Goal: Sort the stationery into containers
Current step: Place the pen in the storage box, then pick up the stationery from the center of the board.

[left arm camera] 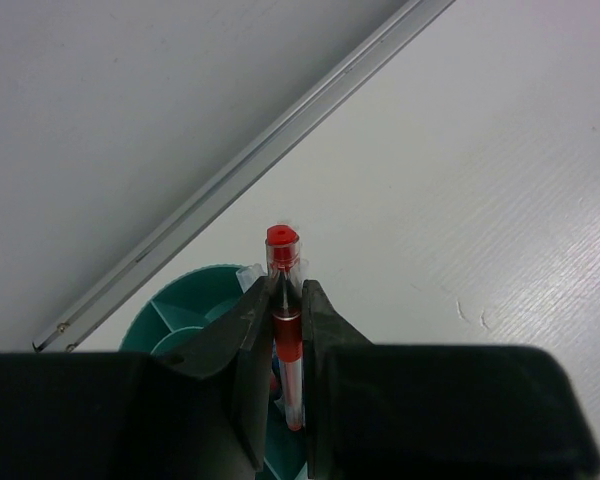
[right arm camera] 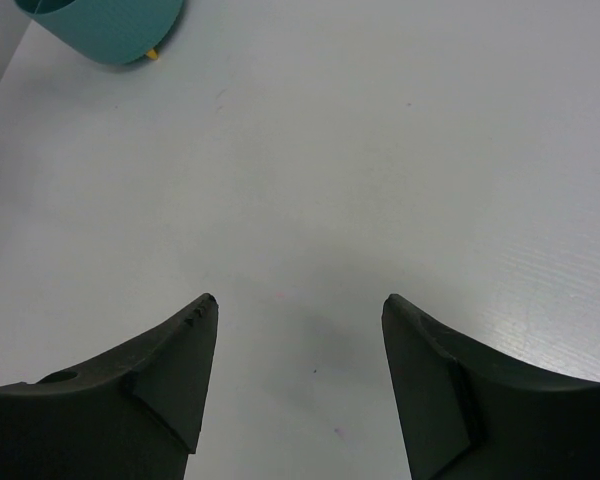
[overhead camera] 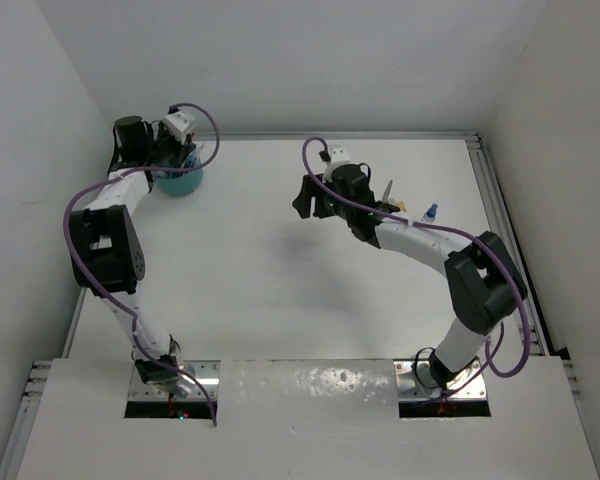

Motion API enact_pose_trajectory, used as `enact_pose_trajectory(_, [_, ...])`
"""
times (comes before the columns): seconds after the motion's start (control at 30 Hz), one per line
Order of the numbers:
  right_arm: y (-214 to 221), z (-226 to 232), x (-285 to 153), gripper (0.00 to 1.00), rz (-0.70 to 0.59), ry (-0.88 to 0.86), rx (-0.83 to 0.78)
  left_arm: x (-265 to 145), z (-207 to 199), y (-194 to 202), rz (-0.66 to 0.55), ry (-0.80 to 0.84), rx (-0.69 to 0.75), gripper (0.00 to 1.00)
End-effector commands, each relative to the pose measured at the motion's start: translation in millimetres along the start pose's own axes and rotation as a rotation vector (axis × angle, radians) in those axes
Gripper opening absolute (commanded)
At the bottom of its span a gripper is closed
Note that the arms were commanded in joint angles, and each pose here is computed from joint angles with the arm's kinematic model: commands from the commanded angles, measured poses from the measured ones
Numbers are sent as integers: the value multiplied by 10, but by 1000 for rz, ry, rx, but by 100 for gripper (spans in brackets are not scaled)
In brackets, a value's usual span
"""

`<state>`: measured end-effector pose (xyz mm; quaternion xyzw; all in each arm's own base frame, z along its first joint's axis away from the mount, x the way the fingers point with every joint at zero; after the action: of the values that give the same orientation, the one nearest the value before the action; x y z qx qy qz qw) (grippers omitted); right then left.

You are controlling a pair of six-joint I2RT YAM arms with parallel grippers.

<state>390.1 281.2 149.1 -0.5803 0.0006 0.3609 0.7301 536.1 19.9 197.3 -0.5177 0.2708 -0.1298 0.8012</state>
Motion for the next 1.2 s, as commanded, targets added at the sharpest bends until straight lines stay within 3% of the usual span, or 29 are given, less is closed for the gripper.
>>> enact_pose_trajectory(0.0, [-257,42,-142,66,-73,1,-20,15,52,14,-44,4,16,0])
enact_pose_trajectory(0.1, [-255,12,-173,66,-74,12,-25,-13,76,88,-31,-12,11,12])
enact_pose_trajectory(0.27, [-260,-2,-215,66,-72,22,-35,-49,132,171,-22,-32,13,18])
enact_pose_trajectory(0.4, [-268,-7,-238,67,-75,26,-38,-64,129,174,-21,-28,13,35])
enact_pose_trajectory(0.43, [-273,-5,-254,67,-75,26,-40,-67,113,178,-20,-21,12,44])
enact_pose_trajectory(0.5, [-279,-4,-267,67,-75,26,-43,-82,110,128,-29,-17,8,49])
enact_pose_trajectory(0.77, [-321,-171,-419,67,-25,161,-50,-213,227,-301,-91,-33,-64,53])
enact_pose_trajectory(0.9, [-145,-388,-657,68,46,255,-29,-313,236,-505,-82,-48,-154,53])
enact_pose_trajectory(0.97, [-46,-490,-770,48,92,286,-24,-381,294,-603,-82,-88,-201,52])
enact_pose_trajectory(1.03, [-8,-583,-920,19,118,318,-6,-439,313,-586,-42,-133,-317,46])
enact_pose_trajectory(1.07, [-18,-627,-968,0,118,336,15,-493,367,-633,-42,-165,-342,34])
enact_pose_trajectory(1.17, [-127,-748,-1250,3,75,429,45,-643,560,-597,12,-321,-496,16])
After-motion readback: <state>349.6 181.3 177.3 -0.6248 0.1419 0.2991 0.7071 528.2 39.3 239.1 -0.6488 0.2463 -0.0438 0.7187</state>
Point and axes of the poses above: each gripper's point midway between its finger pads, its own x axis out along the fingers, its own z axis along the line the jaws close on, y = z × x, the point moved 2 cm from there along -x, back along the fingers
